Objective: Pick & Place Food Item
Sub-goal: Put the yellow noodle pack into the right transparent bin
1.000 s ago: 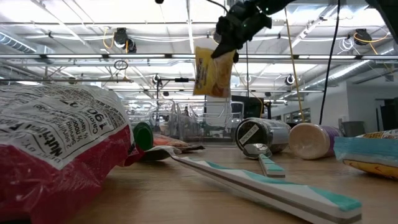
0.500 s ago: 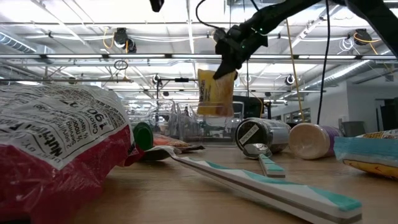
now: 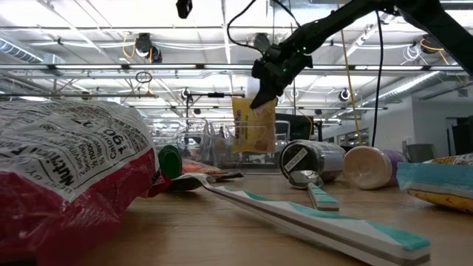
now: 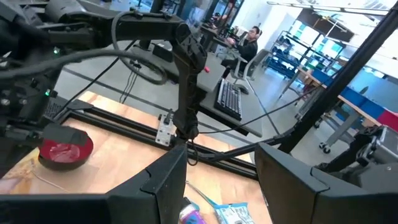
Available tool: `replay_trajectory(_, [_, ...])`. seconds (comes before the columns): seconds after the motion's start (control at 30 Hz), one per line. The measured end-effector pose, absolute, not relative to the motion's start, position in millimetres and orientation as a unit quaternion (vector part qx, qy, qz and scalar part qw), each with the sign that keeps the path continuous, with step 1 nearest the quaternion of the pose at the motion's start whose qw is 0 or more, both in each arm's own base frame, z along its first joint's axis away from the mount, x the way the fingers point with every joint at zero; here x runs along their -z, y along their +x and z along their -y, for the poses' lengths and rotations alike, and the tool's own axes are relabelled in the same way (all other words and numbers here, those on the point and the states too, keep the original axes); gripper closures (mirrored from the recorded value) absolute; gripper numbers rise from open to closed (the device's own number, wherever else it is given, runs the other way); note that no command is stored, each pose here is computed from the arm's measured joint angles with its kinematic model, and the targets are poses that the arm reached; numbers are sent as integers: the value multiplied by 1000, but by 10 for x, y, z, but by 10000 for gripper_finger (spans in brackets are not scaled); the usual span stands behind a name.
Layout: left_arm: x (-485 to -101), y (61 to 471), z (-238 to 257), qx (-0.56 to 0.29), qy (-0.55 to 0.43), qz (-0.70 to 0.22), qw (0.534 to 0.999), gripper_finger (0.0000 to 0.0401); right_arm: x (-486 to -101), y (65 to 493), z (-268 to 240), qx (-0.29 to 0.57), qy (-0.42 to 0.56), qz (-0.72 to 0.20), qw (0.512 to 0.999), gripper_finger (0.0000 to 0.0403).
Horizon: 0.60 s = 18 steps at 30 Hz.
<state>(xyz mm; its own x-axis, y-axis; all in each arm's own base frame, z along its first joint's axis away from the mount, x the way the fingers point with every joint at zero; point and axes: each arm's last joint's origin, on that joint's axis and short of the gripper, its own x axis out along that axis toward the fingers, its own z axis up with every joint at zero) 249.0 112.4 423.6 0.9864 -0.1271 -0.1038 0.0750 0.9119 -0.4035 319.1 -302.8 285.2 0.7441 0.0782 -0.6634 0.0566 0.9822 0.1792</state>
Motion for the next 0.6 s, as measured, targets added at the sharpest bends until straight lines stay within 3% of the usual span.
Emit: replay_trajectory(0.6, [-4203, 2477, -1122, 70, -210, -82, 972, 203, -2576, 3185, 3170, 20, 105, -364, 925, 403])
